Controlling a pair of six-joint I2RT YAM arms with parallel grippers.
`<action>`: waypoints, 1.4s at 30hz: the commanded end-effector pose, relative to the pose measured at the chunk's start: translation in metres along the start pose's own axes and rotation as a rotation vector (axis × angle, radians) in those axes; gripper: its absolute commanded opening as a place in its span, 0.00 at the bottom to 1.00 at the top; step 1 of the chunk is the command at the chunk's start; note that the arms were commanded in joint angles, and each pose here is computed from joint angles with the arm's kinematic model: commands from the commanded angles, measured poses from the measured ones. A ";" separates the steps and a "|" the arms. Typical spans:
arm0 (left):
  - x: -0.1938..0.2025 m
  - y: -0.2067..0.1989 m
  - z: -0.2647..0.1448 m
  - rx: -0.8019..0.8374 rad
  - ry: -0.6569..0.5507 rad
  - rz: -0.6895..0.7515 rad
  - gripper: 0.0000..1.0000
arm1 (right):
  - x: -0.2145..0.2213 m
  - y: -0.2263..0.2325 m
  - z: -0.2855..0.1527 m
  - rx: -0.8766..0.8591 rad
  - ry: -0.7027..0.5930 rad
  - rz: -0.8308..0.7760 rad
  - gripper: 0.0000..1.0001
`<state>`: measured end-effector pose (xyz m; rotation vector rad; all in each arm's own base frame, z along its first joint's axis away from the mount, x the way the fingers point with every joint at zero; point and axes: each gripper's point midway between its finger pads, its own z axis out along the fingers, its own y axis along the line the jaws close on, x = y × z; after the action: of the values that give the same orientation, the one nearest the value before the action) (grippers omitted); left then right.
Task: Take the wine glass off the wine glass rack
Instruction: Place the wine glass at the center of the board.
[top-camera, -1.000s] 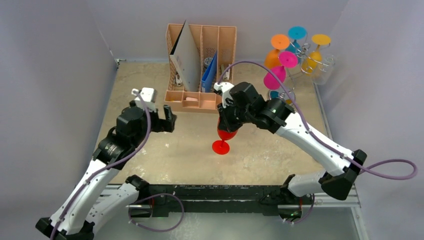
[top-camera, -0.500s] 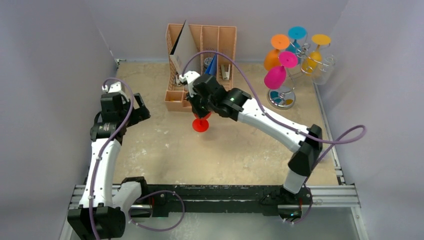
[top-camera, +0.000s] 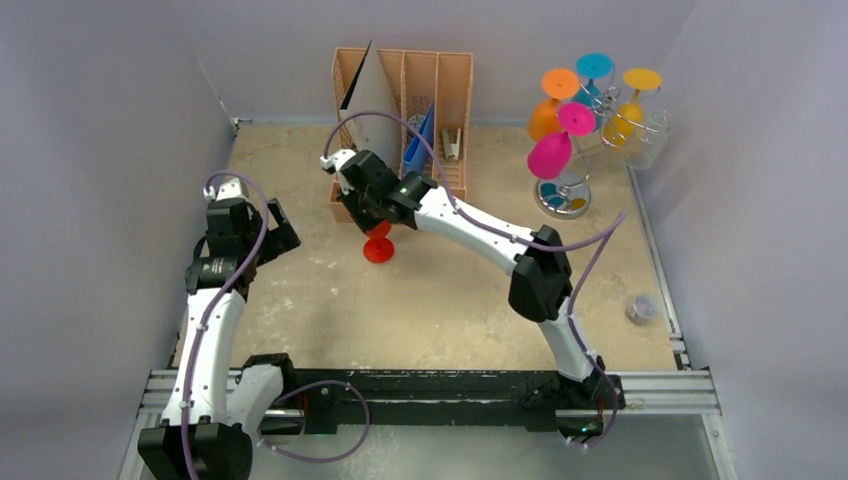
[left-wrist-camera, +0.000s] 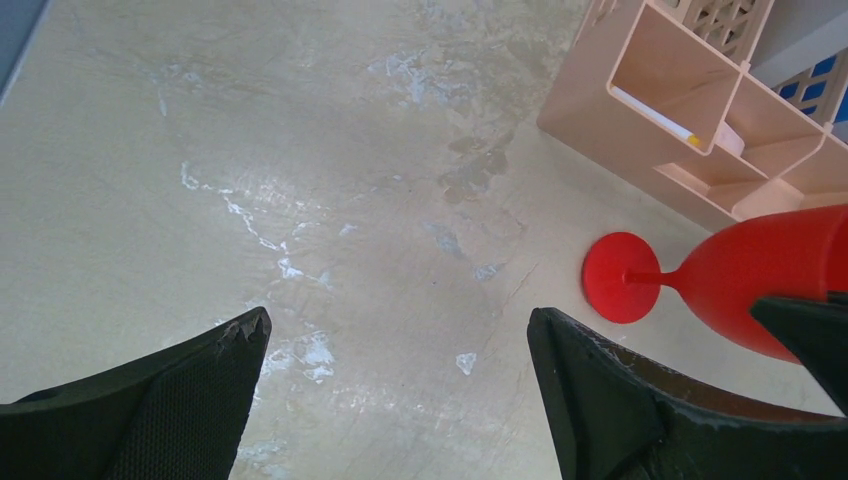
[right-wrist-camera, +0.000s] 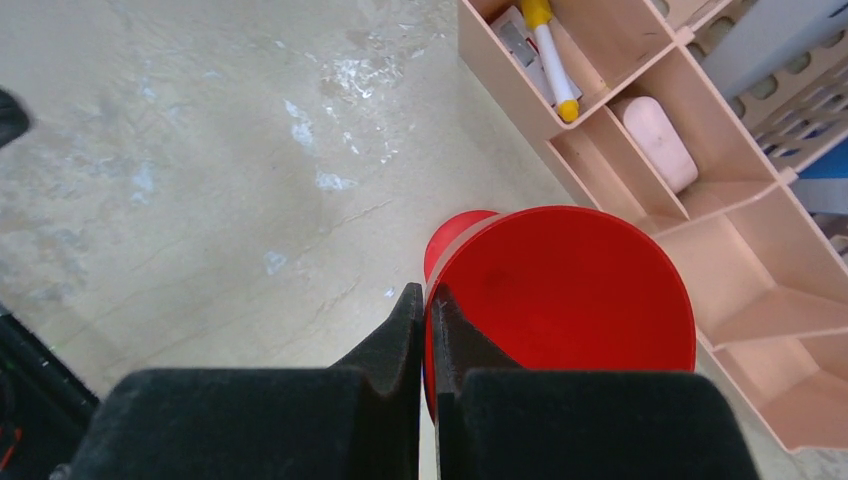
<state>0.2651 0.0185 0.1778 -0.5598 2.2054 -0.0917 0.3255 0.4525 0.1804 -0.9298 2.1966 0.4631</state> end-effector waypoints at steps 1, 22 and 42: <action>-0.015 0.004 -0.004 -0.031 -0.064 -0.026 0.99 | -0.027 0.000 0.002 0.027 -0.074 -0.030 0.00; -0.015 -0.002 -0.001 0.006 -0.058 -0.023 0.96 | -0.015 0.003 0.027 0.023 -0.051 -0.062 0.02; -0.015 -0.003 0.001 0.006 -0.056 -0.020 0.97 | -0.049 0.016 -0.019 -0.051 -0.100 -0.073 0.42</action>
<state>0.2668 0.0212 0.1799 -0.5681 2.1895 -0.0787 0.3320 0.4754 0.1759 -0.9927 2.1543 0.4866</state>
